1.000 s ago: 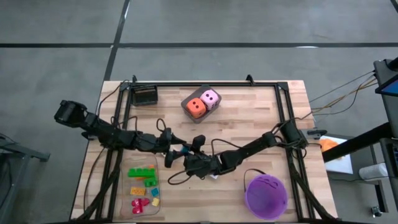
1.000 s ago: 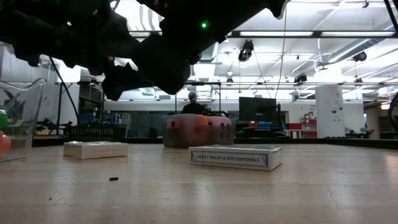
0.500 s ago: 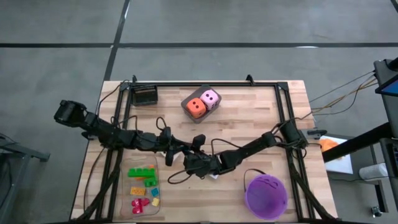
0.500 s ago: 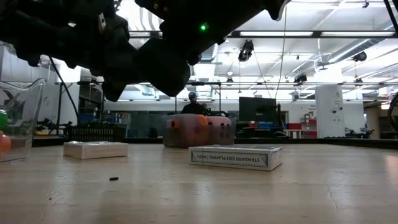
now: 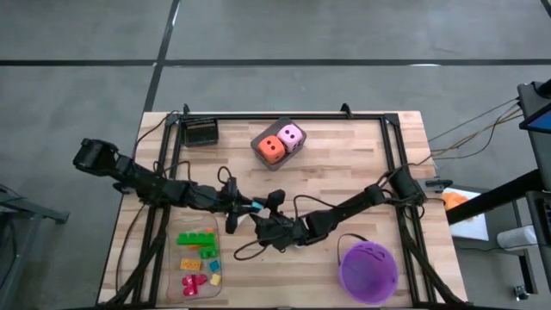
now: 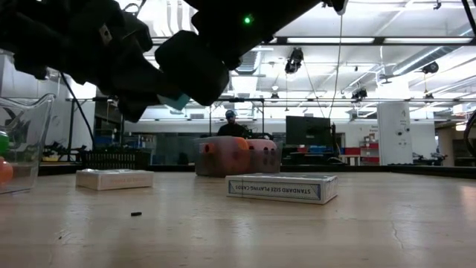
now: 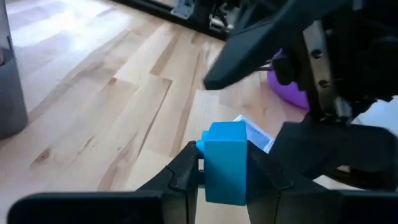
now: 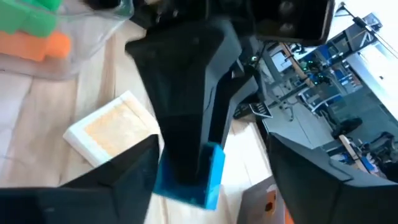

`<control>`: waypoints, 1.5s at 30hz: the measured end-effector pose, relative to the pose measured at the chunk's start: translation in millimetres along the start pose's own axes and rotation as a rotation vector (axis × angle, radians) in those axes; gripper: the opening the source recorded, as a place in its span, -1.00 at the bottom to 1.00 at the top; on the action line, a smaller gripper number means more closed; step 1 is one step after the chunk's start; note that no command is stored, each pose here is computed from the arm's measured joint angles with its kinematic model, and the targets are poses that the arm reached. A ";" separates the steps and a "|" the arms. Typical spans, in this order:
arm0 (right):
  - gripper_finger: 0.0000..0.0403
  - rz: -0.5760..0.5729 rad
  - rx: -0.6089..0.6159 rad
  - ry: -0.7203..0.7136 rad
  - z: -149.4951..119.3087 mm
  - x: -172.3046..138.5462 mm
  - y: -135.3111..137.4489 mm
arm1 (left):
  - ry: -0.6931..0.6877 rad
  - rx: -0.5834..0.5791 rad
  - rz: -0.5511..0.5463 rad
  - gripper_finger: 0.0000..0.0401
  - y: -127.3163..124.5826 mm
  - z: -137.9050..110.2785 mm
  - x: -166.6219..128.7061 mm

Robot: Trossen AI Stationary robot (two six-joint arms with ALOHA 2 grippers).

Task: Pick & Place Toys
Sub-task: Put the blue game piece into the transparent bin

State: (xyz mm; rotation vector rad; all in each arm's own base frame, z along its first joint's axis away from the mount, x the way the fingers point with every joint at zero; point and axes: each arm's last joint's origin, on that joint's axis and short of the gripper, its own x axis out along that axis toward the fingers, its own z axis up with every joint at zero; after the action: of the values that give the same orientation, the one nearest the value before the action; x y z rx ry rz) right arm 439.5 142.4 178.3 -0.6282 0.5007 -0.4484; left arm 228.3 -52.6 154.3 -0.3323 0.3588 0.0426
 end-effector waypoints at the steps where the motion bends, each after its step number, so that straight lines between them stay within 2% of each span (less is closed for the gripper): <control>1: 0.49 0.003 -0.011 0.005 -0.6 -0.9 0.8 | -0.004 0.000 -0.002 -0.56 -0.2 0.8 -0.6; 5: 0.58 0.026 -0.038 0.013 -4.4 -6.1 7.2 | -0.017 0.019 -0.016 -0.56 -1.3 4.3 -4.3; 9: 0.59 0.134 -0.022 -0.026 -9.0 -11.8 17.1 | -0.015 0.046 -0.041 -0.56 0.4 2.9 -12.9; 12: 0.60 0.255 0.029 -0.118 -6.8 -16.7 23.0 | -0.023 0.068 -0.049 -0.56 4.3 -0.8 -23.9; 15: 0.60 0.387 0.097 -0.258 -1.1 -23.8 29.8 | -0.094 0.086 -0.058 -0.56 6.9 0.5 -37.9; 18: 0.60 0.457 0.191 -0.419 10.2 -32.7 23.0 | -0.100 0.125 -0.101 -0.56 9.7 -7.4 -52.5; 22: 0.60 0.464 0.287 -0.544 17.3 -46.9 0.3 | -0.142 0.175 -0.266 -0.56 5.8 -11.6 -71.3; 26: 0.60 0.483 0.326 -0.583 3.3 -62.0 -13.5 | -0.096 0.211 -0.463 -0.56 -1.7 -19.2 -86.0; 29: 0.60 0.474 0.389 -0.632 -8.3 -74.8 -28.3 | 0.002 0.261 -0.538 -0.56 -7.0 -30.6 -94.3; 34: 0.60 0.483 0.439 -0.573 -38.9 -82.7 -40.3 | 0.075 0.395 -0.707 -0.56 -24.8 -45.9 -108.2; 37: 0.60 0.484 0.473 -0.560 -46.3 -87.4 -44.9 | 0.084 0.466 -0.797 -0.56 -35.3 -54.0 -118.2; 40: 0.60 0.487 0.486 -0.540 -50.5 -88.3 -44.1 | 0.086 0.511 -0.817 -0.56 -41.6 -60.6 -126.1; 45: 0.60 0.494 0.491 -0.533 -50.9 -90.2 -42.1 | 0.072 0.537 -0.754 -0.56 -44.9 -65.8 -130.6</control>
State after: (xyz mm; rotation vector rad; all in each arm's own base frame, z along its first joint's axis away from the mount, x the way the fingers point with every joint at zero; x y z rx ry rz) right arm 329.5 137.9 197.2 -0.1192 0.0174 0.0784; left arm 88.3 -114.3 156.1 0.0797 0.2850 -0.7946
